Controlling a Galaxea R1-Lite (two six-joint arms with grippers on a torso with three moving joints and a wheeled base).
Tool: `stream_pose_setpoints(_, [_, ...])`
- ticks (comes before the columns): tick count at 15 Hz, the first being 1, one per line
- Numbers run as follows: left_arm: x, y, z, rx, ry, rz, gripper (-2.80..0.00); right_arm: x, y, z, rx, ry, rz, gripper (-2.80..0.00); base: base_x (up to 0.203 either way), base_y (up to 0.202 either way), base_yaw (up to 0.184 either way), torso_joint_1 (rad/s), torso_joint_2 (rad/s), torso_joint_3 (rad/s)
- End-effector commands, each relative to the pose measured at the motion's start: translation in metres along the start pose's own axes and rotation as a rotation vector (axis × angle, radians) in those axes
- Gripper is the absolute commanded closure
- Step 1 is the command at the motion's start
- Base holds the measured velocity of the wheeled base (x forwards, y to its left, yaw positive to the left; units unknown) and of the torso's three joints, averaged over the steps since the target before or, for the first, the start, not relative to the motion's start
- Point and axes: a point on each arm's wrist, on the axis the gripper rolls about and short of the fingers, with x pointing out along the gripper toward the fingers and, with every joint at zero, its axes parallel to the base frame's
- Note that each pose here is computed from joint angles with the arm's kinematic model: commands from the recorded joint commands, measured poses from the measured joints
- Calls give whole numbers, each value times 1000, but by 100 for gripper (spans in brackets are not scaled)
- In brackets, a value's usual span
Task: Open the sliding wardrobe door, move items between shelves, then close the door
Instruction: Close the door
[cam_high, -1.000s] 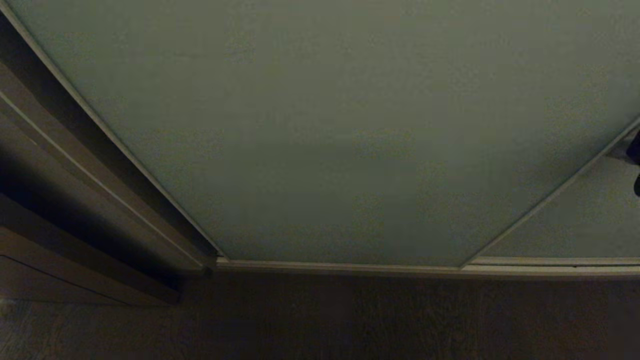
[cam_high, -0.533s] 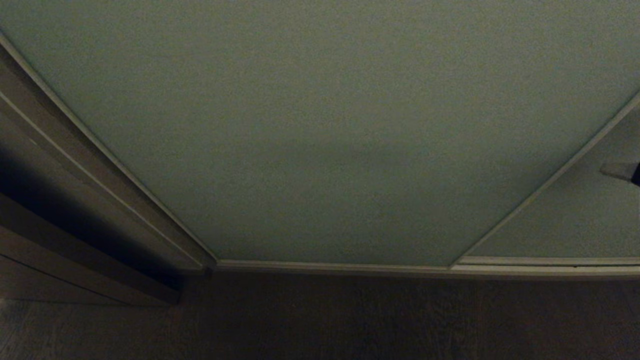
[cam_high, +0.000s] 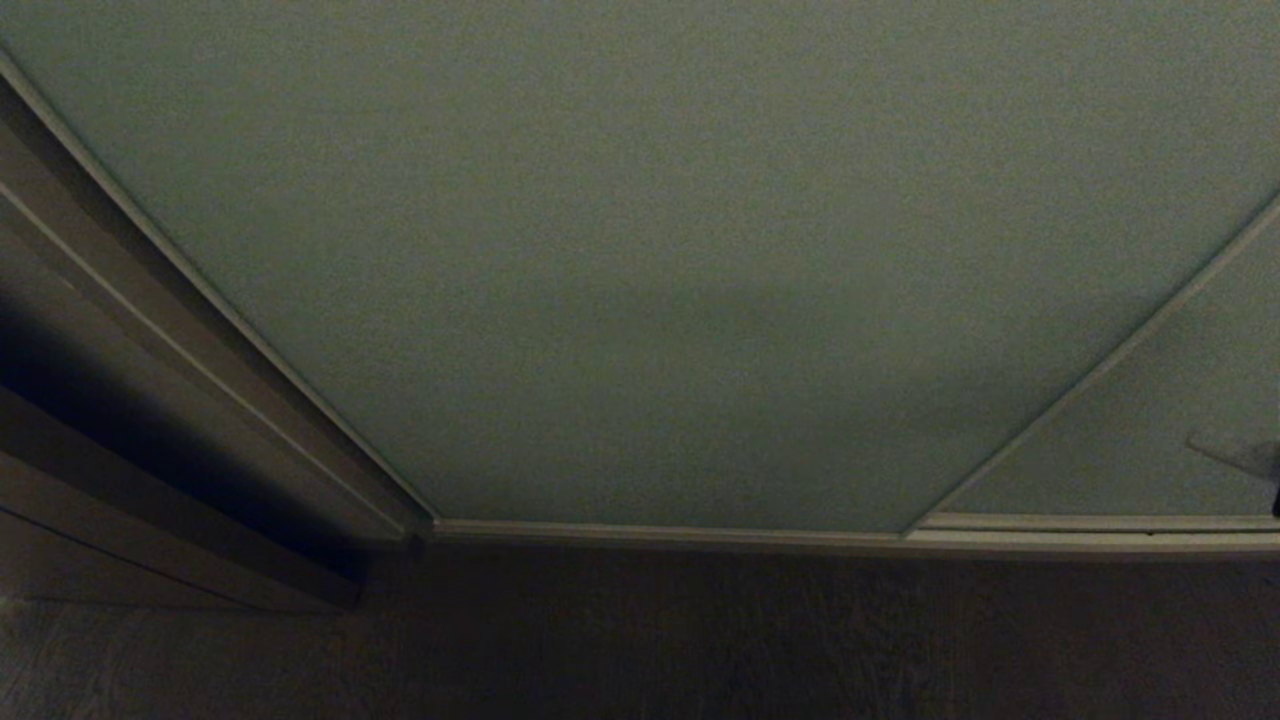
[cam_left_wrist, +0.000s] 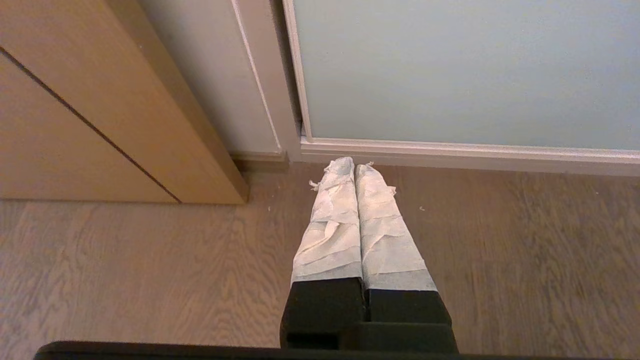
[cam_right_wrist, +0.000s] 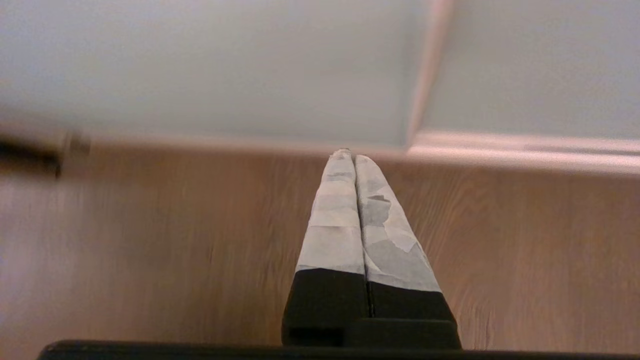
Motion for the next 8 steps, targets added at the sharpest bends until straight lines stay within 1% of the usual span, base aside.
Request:
stream_pose_setpoints(1, [0,0,0,0,2,0,0,-42,25,-28,-61,-64,42,0,0,0,0,0,0,0])
stream_pose_setpoints(3, [0,0,0,0,2,0,0,-69,36,-65,-99,-93,44,0,0,0,0,0,0,0])
stream_pose_setpoints(5, [0,0,0,0,1,1,0,-90,41,-100,-130,-140,14,0,0,0,0,0,0,0])
stream_pose_setpoints(8, [0,0,0,0,2,1,0,-118,43,-139,-156,-204,-8,0,0,0,0,0,0,0])
